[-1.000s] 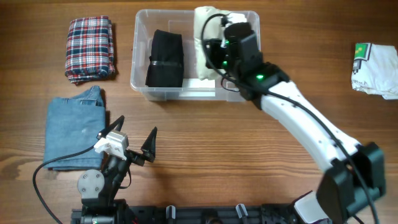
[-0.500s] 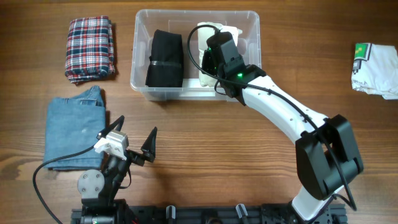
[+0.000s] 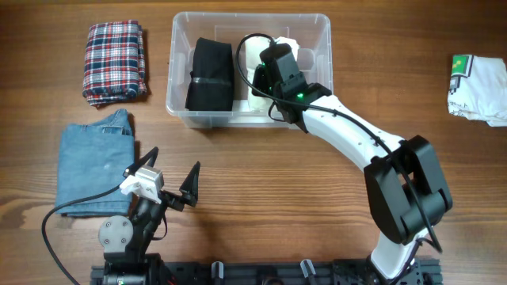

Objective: Pack container
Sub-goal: 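Place the cream cloth beside the black garment and release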

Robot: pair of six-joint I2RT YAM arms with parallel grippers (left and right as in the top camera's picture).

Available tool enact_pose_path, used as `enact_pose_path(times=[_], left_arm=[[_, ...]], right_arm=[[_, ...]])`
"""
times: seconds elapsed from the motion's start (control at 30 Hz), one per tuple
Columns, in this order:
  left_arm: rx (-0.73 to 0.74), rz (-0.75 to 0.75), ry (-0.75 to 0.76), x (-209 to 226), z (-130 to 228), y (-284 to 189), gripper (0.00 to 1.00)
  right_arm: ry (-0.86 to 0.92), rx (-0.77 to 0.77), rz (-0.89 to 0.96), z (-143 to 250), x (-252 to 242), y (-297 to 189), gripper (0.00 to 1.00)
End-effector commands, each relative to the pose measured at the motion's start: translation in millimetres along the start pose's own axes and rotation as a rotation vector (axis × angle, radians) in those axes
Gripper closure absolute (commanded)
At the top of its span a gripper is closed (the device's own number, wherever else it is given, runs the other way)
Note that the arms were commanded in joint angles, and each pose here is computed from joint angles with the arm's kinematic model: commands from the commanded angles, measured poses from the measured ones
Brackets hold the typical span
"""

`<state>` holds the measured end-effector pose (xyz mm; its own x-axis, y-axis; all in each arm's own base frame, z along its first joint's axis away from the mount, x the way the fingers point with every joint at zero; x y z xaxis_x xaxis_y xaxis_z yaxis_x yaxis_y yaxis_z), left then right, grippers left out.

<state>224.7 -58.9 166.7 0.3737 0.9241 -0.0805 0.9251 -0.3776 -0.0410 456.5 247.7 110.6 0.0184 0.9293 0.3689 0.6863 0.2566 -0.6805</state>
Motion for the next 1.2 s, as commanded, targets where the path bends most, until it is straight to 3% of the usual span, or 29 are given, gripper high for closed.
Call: enact_pose_path(times=[0.0,0.33,0.63,0.83,0.97,1.17], left_arm=[[-0.002,-0.01,0.013,2,1,0,0.0],[-0.002,-0.01,0.012,2,1,0,0.0],[-0.002,-0.01,0.012,2,1,0,0.0],[-0.002,-0.01,0.013,2,1,0,0.0],[-0.002,-0.01,0.013,2,1,0,0.0],[-0.003,-0.01,0.013,2,1,0,0.0]], right_arm=[[0.024,0.001,-0.062,-5,17,0,0.59],[0.099,0.001,-0.172,-9,40,-3,0.57],[0.074,-0.061,-0.118,-19,32,-2,0.56],[0.032,-0.086,-0.192,-26,47,-5,0.5],[-0.107,-0.096,-0.446,-32,93,-21,0.57],[-0.181,-0.039,-0.411,-13,84,-9,0.66]])
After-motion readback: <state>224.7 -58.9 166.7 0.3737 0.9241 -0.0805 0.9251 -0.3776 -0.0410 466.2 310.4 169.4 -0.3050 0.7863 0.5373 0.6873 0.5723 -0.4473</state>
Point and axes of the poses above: each gripper's point midway between its finger pads, its own y axis out along the fingers, its own x axis along the line the jaws close on, z = x × y, the point moved 1 cm from there along -y, back along the fingers, and after that the axes turned 4 degrees about y, right-handed, at the moved point
